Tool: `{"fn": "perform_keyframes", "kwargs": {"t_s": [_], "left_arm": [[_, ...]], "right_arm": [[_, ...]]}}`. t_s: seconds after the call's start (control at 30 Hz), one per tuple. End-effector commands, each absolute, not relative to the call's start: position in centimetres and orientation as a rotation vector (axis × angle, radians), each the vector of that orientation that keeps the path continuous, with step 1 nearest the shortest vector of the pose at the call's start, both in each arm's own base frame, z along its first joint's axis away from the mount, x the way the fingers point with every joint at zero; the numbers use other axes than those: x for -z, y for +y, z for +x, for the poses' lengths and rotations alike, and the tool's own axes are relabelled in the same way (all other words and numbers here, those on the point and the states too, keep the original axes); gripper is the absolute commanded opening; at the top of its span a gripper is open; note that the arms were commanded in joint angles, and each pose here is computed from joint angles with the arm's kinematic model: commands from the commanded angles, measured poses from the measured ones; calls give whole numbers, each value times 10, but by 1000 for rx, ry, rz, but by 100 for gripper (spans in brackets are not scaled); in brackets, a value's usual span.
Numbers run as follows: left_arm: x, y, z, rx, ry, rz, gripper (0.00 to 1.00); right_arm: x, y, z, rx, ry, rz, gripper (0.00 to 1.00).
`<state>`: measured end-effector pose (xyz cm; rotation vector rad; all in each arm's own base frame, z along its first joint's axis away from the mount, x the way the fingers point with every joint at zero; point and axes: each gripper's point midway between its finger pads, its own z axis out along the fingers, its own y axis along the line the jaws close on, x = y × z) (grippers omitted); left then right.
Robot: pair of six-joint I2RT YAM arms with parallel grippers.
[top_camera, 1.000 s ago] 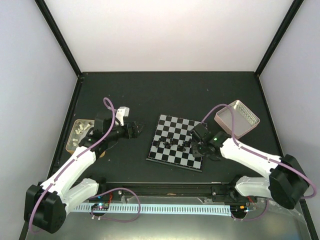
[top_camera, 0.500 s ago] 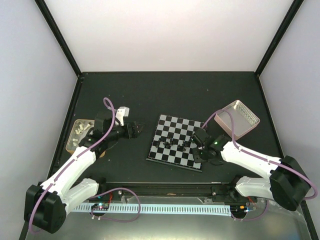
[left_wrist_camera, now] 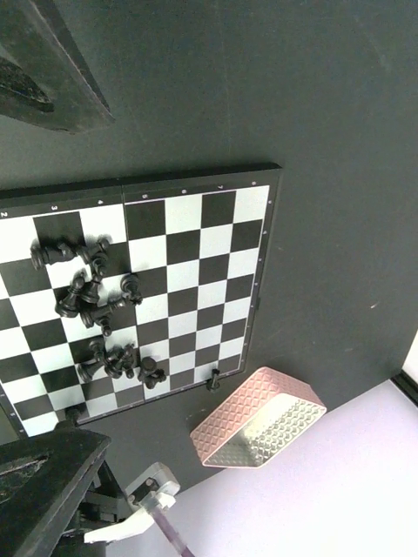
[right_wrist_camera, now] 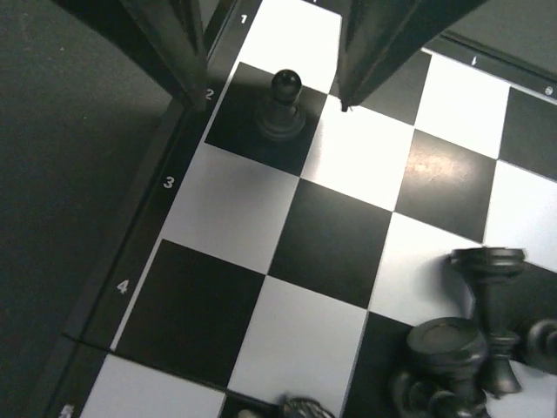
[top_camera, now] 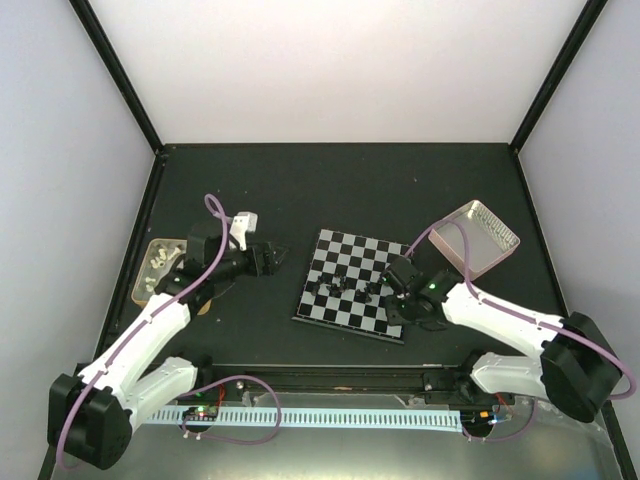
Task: Set up the chess pieces on the board
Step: Place the chess piece on the chessboard, then pick up the chess piece from the chessboard.
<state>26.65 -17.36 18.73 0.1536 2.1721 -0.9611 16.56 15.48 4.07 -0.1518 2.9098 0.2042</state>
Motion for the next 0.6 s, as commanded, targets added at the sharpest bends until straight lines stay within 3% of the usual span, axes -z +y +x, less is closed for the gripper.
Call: {"fn": "perform_keyframes", "kwargs": {"t_s": [0.0, 0.27, 0.57], "left_arm": [[-216, -175, 270, 969, 2111, 158, 95], [-235, -169, 269, 938, 2095, 138, 99], [-304, -135, 251, 730, 1746, 196, 99]], "right_arm": [[-70, 164, 176, -284, 2832, -119, 48], [-101, 184, 205, -366, 2685, -113, 53], [-124, 223, 237, -448, 2596, -223, 52]]}}
